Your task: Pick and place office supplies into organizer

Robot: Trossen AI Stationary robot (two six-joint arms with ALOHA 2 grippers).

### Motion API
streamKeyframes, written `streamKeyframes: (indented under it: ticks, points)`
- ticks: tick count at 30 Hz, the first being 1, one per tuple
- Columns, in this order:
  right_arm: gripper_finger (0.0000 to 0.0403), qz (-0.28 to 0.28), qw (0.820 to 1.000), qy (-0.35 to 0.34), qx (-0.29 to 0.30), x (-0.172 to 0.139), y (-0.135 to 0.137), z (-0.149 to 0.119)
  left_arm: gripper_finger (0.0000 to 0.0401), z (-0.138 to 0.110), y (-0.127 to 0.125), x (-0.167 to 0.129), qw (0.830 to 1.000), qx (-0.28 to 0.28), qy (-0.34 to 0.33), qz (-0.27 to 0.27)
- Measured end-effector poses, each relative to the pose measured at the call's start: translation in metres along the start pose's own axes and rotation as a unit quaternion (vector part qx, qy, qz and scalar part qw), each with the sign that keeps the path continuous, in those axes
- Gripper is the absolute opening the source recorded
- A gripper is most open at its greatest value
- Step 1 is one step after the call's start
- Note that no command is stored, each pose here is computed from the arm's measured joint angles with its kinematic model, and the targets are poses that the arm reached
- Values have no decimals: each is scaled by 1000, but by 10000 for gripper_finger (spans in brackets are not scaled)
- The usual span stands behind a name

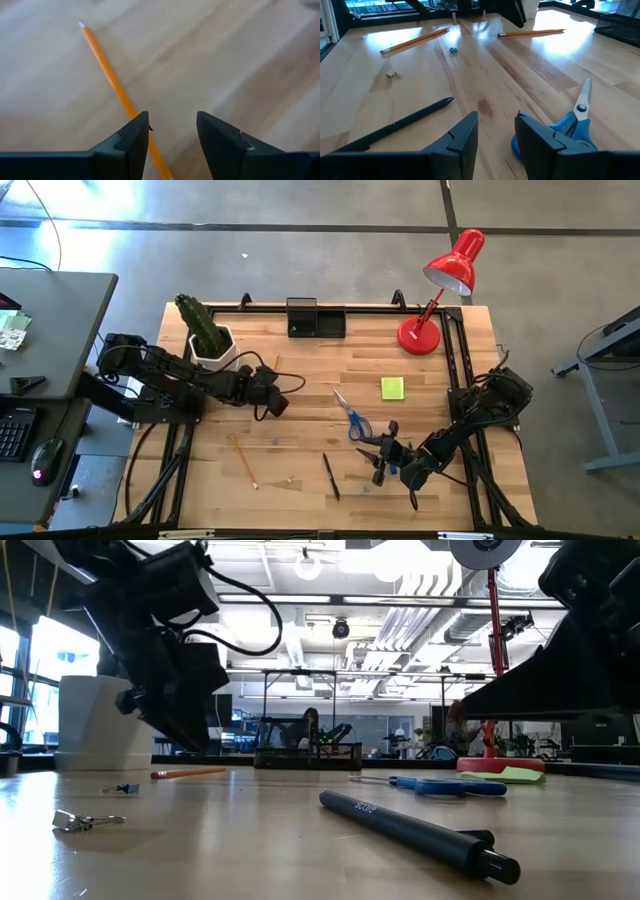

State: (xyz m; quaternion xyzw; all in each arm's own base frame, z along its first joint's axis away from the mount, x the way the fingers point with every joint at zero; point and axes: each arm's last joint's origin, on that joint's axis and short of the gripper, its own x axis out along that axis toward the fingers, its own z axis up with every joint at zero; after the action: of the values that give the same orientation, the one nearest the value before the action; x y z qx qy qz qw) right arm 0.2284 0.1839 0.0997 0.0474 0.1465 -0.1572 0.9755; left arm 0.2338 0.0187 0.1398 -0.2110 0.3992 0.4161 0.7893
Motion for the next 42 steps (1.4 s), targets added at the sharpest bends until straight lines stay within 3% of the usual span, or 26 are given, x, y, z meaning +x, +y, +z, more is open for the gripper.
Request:
streamKeyframes:
  ticks: [22, 36, 42]
  points:
    - [123, -4, 1000, 1, -3, 1, -1, 0, 156, -8, 9, 17, 997, -15, 34, 68]
    - [123, -5, 1000, 5, 2, 0, -1, -2, 156, -11, 5, 25, 997, -14, 41, 66]
    - [123, -5, 1000, 5, 3, 0, -1, -2, 156, -10, 2, 26, 998, -28, 42, 43]
